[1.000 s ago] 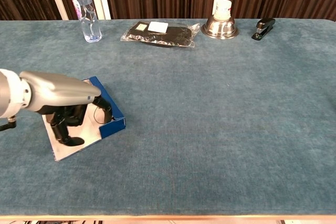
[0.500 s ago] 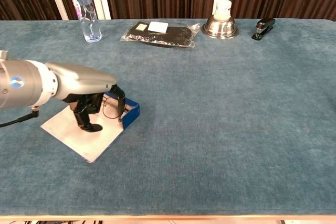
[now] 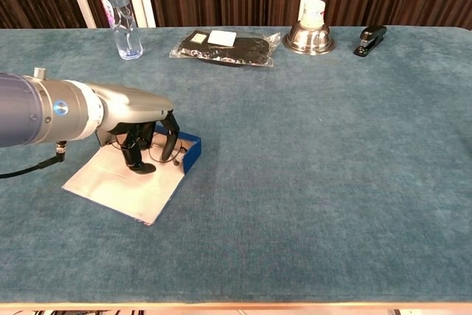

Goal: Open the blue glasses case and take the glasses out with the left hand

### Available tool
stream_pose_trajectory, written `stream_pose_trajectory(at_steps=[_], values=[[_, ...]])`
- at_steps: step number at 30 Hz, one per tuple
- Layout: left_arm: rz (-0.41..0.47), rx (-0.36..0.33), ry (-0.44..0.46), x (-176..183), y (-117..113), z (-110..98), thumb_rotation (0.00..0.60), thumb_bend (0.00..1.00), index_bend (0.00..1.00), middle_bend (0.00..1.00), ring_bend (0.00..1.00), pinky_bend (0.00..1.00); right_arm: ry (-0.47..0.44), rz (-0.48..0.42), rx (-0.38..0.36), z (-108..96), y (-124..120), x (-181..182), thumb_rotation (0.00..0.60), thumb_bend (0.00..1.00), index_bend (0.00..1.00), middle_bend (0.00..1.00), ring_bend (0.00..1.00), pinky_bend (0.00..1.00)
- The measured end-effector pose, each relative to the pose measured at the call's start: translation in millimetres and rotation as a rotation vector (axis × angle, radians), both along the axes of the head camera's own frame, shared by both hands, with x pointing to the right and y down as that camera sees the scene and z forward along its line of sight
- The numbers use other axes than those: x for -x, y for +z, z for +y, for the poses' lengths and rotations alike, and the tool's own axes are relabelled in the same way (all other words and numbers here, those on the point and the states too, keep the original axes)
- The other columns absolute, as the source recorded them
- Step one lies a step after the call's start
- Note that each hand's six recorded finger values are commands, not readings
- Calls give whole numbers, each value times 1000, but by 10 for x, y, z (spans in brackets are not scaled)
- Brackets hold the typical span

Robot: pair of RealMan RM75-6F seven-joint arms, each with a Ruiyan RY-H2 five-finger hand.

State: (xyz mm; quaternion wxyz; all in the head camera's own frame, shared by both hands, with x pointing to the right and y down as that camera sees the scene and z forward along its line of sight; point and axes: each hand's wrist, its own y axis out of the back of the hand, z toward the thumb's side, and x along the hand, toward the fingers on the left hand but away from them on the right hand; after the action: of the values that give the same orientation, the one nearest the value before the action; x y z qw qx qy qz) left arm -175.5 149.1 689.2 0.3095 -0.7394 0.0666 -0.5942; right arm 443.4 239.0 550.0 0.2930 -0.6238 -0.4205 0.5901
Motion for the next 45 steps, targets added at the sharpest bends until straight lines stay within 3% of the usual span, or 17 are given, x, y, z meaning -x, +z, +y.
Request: stream_pose_trajectory(at_steps=[30, 45], values=[[-24, -51, -62, -76, 139, -230, 600, 336, 204, 1000, 916, 950, 4, -2, 0, -1, -3, -3, 600, 124, 0, 0, 0, 212], [-22, -42, -48, -42, 132, -181, 600, 336, 204, 1000, 916, 950, 6, -2, -1, -1, -7, -7, 600, 124, 0, 0, 0, 212]])
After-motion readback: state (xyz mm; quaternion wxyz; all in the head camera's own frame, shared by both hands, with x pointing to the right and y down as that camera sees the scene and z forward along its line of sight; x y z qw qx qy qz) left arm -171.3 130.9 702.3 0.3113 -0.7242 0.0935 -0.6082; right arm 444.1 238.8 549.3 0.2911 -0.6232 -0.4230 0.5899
